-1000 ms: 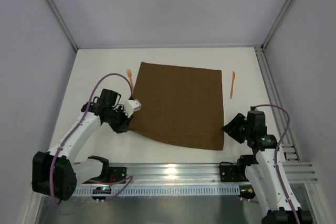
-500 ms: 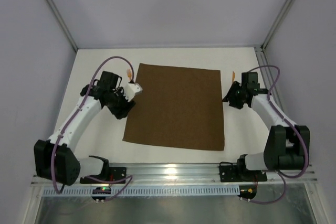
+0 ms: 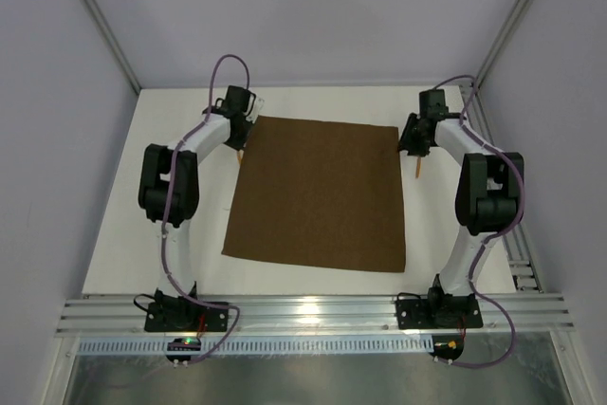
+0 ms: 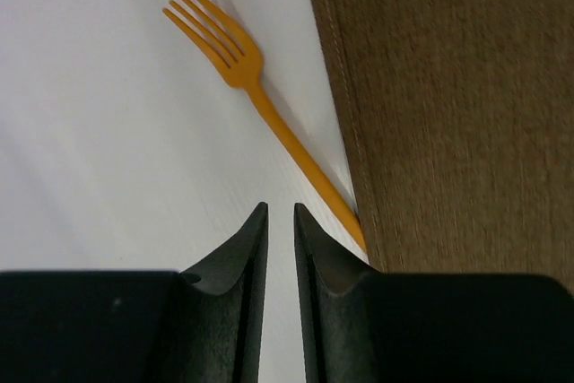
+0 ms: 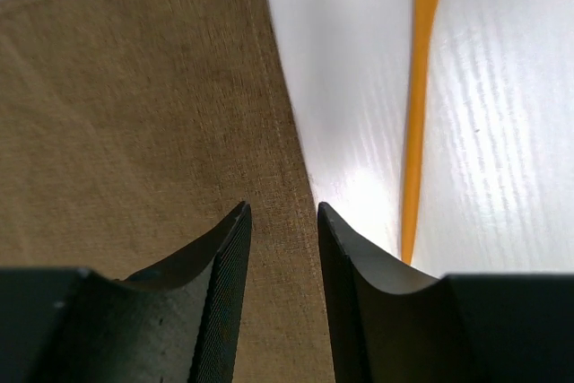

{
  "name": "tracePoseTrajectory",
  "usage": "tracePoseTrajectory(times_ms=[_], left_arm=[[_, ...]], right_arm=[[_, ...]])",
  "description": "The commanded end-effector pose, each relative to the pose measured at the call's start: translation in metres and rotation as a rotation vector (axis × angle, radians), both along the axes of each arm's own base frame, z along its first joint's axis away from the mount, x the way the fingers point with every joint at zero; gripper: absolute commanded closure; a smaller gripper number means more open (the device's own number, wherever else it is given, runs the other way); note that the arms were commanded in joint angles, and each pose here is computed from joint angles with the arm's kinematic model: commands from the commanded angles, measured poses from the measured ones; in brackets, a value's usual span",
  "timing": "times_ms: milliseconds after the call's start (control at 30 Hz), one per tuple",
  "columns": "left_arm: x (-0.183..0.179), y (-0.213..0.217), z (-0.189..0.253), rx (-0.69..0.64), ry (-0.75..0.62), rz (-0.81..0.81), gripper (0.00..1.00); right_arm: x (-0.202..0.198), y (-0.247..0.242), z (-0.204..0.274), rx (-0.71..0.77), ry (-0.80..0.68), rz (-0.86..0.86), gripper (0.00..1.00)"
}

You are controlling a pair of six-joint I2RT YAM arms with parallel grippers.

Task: Fold the napkin into a case and place the utensils inside
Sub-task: Move the fork to the center of the board.

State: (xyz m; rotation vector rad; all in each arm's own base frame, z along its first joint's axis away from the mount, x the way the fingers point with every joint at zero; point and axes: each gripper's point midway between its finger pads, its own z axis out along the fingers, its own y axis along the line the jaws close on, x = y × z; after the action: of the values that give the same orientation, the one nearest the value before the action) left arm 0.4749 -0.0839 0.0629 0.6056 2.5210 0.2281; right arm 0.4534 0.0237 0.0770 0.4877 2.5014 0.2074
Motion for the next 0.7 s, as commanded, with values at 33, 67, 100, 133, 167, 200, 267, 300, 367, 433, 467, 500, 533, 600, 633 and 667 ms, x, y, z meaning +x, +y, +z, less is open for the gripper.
tracePoseTrajectory(times_ms=[33, 67, 100, 133, 167, 200, 267, 300, 367, 433, 467, 500, 533, 600, 633, 667], left_arm=[[0.049, 0.004, 0.013, 0.012, -0.148, 0.148, 0.83], [0.052, 0.004, 0.009, 0.014, -0.142, 0.154, 0.83], [0.054, 0.002, 0.003, 0.005, -0.127, 0.157, 0.83], [0.052, 0.001, -0.011, 0.001, -0.091, 0.163, 0.83], [0.054, -0.002, -0.013, -0.009, -0.091, 0.164, 0.83], [0.054, -0.004, -0.017, -0.018, -0.085, 0.168, 0.83], [0.053, -0.008, -0.024, -0.038, -0.070, 0.171, 0.83], [0.052, -0.008, -0.024, -0.043, -0.068, 0.174, 0.83], [0.053, -0.008, -0.023, -0.051, -0.072, 0.180, 0.83], [0.057, -0.005, -0.021, -0.036, -0.088, 0.191, 0.83], [0.056, -0.002, -0.027, -0.009, -0.075, 0.193, 0.83], [0.055, 0.001, -0.031, 0.009, -0.063, 0.192, 0.84], [0.053, 0.002, -0.036, 0.021, -0.049, 0.188, 0.85], [0.046, 0.009, -0.048, 0.061, -0.009, 0.181, 0.86], [0.040, 0.013, -0.055, 0.079, 0.011, 0.179, 0.87], [0.038, 0.020, -0.057, 0.107, 0.014, 0.183, 0.87]], right_arm=[[-0.005, 0.020, -0.014, -0.049, 0.034, 0.071, 0.60], [-0.005, 0.016, -0.016, -0.081, 0.035, 0.054, 0.61], [-0.008, 0.018, -0.020, -0.083, 0.043, 0.060, 0.61], [-0.009, 0.020, -0.022, -0.080, 0.045, 0.063, 0.61], [-0.009, 0.020, -0.023, -0.075, 0.039, 0.061, 0.61], [-0.013, 0.019, -0.027, -0.075, 0.048, 0.058, 0.61], [-0.015, 0.019, -0.029, -0.073, 0.047, 0.055, 0.61], [-0.016, 0.019, -0.030, -0.073, 0.047, 0.057, 0.61], [-0.017, 0.020, -0.032, -0.072, 0.051, 0.062, 0.61], [-0.019, 0.020, -0.035, -0.069, 0.058, 0.059, 0.62], [-0.019, 0.020, -0.036, -0.068, 0.059, 0.060, 0.62], [-0.019, 0.020, -0.037, -0.067, 0.061, 0.056, 0.62], [-0.018, 0.021, -0.036, -0.066, 0.059, 0.061, 0.62], [-0.018, 0.021, -0.036, -0.065, 0.061, 0.061, 0.62], [-0.019, 0.020, -0.038, -0.069, 0.067, 0.061, 0.62], [-0.016, 0.021, -0.035, -0.069, 0.062, 0.064, 0.62]])
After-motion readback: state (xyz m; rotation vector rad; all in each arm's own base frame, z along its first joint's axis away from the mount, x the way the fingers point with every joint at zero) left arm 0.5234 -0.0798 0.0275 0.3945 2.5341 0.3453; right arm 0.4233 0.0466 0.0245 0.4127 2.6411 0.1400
